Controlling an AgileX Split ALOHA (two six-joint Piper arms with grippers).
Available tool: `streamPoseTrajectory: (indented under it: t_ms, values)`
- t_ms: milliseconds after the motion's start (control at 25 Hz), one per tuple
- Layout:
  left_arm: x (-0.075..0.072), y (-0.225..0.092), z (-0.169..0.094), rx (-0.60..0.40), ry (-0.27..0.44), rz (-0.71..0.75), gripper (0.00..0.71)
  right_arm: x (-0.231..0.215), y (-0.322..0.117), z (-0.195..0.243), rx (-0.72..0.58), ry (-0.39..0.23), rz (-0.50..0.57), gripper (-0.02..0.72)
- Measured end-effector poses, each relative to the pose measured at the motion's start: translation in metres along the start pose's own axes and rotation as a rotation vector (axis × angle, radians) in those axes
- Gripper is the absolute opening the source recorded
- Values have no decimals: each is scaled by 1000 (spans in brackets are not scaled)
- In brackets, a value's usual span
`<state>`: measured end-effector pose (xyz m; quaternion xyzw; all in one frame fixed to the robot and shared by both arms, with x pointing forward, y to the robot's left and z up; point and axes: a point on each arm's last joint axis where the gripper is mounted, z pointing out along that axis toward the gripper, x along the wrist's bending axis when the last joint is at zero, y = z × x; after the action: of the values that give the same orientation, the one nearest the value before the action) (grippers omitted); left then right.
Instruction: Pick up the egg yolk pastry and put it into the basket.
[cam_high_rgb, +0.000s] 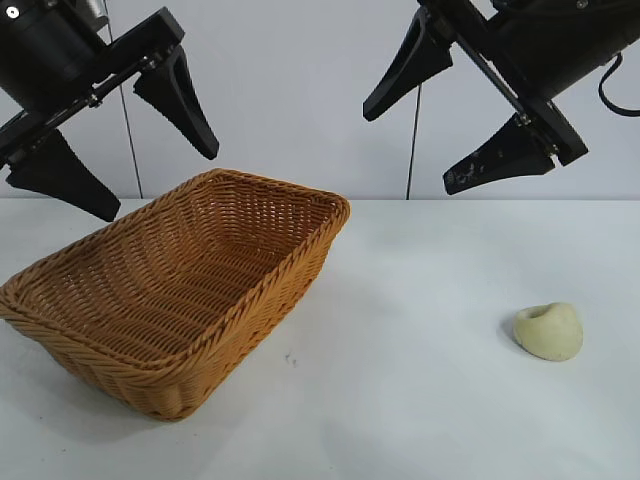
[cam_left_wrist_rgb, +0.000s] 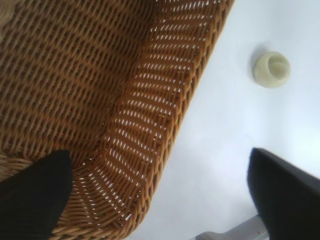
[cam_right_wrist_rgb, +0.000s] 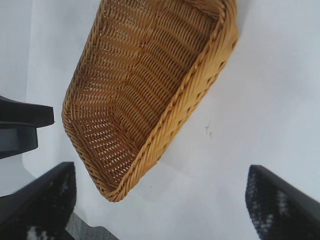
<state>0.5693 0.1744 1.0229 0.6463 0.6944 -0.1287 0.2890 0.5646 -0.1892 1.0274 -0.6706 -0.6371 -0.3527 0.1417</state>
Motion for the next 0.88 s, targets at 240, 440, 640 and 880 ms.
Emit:
streamPoseTrajectory:
  t_ms: [240,440,640,880]
  values:
    - [0,0,0,0,0,0,681,0,0,0,-5,-1,0,655]
    - [0,0,0,0,0,0,681,0,1,0,-6,-2,0,655]
    - [0,0,0,0,0,0,681,0,1,0,-6,-2,0,655]
    - [0,1,0,-9,0,-1,681,0,1,0,-6,-2,0,655]
